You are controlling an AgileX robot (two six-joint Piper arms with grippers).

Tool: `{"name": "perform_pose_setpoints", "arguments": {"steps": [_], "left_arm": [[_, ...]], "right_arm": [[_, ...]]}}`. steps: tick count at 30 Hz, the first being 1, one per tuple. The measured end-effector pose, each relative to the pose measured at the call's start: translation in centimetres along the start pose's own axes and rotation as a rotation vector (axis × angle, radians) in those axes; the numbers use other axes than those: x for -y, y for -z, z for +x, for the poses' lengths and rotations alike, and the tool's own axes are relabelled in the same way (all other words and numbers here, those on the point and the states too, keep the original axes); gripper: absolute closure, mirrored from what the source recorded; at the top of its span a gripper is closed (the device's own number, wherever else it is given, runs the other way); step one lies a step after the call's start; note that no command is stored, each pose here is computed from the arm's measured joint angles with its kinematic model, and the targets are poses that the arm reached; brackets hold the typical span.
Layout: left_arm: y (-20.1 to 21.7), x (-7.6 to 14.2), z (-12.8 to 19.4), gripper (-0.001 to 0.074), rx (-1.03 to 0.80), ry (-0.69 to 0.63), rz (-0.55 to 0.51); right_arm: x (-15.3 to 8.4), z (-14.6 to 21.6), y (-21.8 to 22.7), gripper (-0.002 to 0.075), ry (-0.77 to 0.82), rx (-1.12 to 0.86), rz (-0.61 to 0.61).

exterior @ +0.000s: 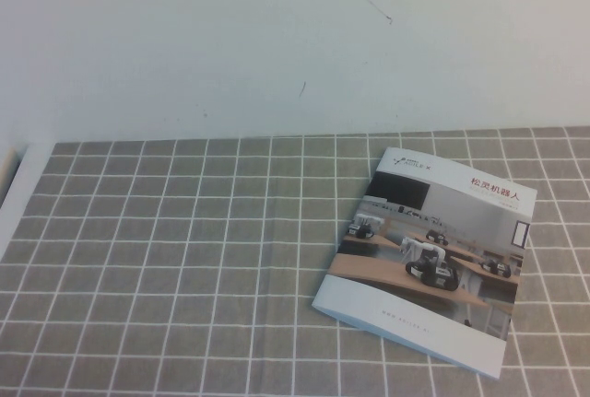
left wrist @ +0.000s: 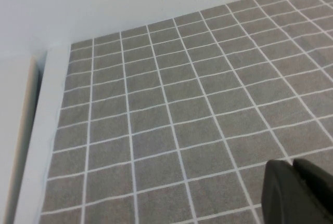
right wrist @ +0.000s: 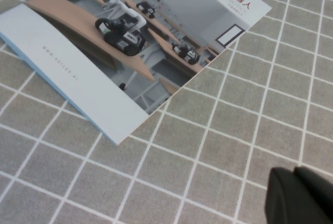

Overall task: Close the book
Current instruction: 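Close the open booklet and leave it lying on the table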

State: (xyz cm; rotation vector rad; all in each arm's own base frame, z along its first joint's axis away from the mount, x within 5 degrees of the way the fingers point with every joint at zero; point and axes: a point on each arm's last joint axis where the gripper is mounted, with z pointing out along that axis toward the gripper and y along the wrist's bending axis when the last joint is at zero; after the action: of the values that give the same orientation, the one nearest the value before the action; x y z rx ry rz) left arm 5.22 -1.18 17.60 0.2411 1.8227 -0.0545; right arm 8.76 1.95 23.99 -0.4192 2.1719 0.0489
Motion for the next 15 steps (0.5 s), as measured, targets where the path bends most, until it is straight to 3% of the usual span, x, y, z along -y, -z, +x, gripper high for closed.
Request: {"name": "perform_pose_setpoints", "arguments": {"steps": [10,15], "left_arm": [[0.04,-0.17,0.03,0.0738,-0.004,0.059,-0.018],[0.07,-0.31,0.05,0.0738,-0.01,0.171,-0.035]], "right_arm": [[0.0,0.0,0.0,0.0729,0.0,0.0,0.0],[0.0,0.0,0.0,0.0729,0.0,0.0,0.0]]}}
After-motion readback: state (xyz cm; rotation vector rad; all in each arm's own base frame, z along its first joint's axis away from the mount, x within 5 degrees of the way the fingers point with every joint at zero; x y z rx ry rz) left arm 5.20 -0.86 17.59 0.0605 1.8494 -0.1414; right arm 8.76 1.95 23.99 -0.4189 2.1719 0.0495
